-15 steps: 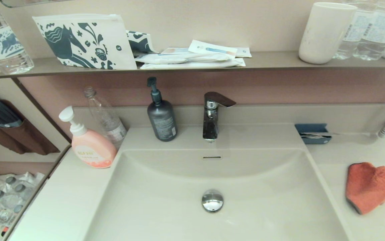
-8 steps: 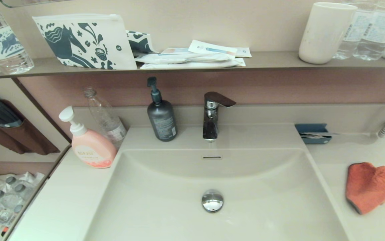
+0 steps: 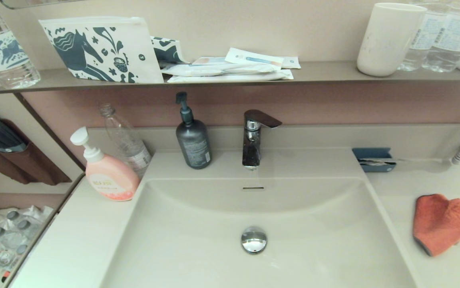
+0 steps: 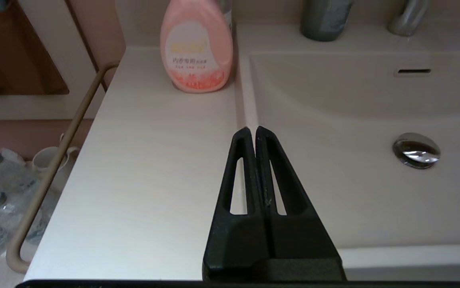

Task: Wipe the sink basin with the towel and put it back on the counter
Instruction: Turn on the faucet

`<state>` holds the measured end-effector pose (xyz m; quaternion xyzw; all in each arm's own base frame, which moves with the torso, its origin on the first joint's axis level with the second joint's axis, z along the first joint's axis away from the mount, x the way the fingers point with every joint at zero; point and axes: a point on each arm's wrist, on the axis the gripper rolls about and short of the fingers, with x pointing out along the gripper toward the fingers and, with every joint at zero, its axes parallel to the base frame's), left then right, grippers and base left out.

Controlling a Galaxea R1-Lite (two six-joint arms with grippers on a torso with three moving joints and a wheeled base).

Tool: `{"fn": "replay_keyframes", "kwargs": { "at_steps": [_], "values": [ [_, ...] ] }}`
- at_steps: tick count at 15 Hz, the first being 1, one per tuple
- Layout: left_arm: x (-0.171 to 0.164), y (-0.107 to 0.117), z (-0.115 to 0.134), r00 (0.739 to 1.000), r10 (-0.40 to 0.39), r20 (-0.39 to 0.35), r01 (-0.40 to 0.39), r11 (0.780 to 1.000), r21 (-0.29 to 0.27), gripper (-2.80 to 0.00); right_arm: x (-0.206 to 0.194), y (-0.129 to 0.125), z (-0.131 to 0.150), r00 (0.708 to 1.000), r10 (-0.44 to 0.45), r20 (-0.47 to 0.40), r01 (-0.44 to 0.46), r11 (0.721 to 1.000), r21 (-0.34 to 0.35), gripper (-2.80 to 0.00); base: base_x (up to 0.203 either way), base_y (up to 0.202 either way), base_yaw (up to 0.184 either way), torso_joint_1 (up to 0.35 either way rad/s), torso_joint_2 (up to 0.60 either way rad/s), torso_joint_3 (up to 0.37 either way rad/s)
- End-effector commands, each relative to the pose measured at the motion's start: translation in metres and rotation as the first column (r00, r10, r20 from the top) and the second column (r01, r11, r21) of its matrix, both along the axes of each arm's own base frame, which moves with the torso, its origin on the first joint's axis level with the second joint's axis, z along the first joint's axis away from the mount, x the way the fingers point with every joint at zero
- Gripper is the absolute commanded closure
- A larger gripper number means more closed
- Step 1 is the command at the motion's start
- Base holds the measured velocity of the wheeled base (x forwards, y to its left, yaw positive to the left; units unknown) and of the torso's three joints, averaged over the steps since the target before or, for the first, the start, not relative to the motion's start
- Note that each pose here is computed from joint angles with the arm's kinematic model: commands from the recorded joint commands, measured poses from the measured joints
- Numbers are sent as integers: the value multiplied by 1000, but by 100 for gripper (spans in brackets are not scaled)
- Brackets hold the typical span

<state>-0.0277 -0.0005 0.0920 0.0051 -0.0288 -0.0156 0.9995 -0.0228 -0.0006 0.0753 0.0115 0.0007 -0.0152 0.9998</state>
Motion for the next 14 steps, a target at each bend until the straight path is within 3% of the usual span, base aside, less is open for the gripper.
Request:
{"fn": "replay_keyframes", "kwargs": {
  "at_steps": [1,4,8,14],
  "values": [
    [-7,-2,20,996,-85,21,85,996,8,0,0,0,0,1000,0,-1,0,1000,0,0,0,0,0,0,0,0],
    [-1,-4,38,986,-160,-40,161,987,4,0,0,0,0,1000,0,-1,0,1000,0,0,0,0,0,0,0,0],
    [18,-6,64,966,-251,-63,251,968,0,0,0,0,0,1000,0,-1,0,1000,0,0,0,0,0,0,0,0],
    [82,-7,89,954,-278,-108,278,960,-18,0,0,0,0,1000,0,-1,0,1000,0,0,0,0,0,0,0,0]
  ]
}}
